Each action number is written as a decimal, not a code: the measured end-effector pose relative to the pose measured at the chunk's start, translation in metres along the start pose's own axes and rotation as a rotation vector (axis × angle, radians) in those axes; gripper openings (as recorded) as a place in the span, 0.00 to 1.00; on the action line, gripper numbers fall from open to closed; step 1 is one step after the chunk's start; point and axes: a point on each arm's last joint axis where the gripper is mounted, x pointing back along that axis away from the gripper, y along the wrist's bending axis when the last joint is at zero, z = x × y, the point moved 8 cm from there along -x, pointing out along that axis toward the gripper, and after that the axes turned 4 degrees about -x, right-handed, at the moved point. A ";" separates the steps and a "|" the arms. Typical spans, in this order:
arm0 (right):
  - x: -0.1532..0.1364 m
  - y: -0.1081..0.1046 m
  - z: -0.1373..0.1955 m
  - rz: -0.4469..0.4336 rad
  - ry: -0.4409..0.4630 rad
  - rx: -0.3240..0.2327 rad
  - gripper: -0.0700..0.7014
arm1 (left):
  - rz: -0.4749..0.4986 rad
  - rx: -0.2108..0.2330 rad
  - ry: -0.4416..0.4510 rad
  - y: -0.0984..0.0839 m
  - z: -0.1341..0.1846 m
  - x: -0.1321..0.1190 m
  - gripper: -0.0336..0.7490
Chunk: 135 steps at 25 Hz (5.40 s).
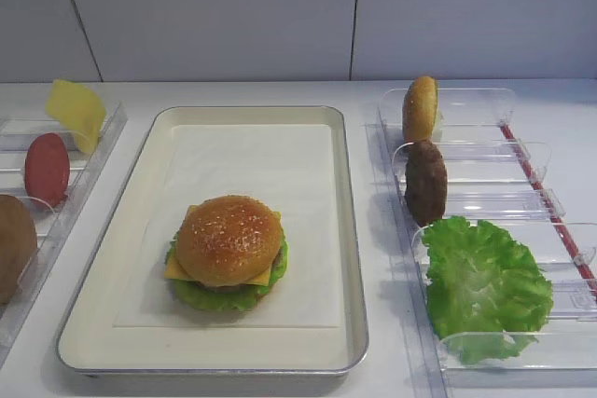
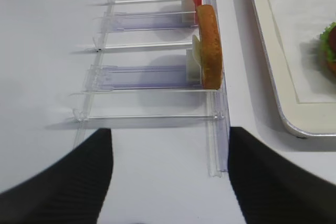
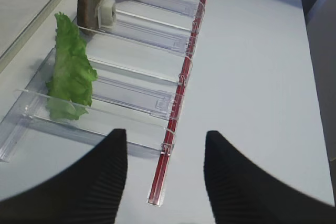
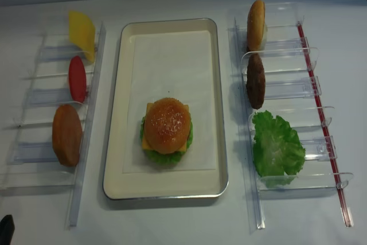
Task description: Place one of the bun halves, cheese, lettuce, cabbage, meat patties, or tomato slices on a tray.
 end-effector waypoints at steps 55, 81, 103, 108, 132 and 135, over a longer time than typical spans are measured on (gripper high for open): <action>0.000 0.000 0.000 0.000 0.000 0.004 0.56 | 0.000 0.000 0.000 0.000 0.000 0.000 0.65; 0.000 0.000 0.000 0.000 0.000 0.004 0.49 | 0.000 0.000 0.000 0.000 0.000 0.000 0.65; 0.000 0.000 0.000 0.000 0.000 0.004 0.49 | 0.000 0.002 0.000 0.000 0.000 0.000 0.65; 0.000 0.000 0.000 0.000 0.000 0.003 0.49 | 0.000 0.002 0.000 0.000 0.000 0.000 0.65; 0.000 0.000 0.000 0.000 0.000 0.001 0.49 | 0.000 0.002 0.000 0.000 0.000 0.000 0.65; 0.000 0.000 0.000 0.000 0.000 0.001 0.49 | 0.000 0.002 0.000 0.000 0.000 0.000 0.65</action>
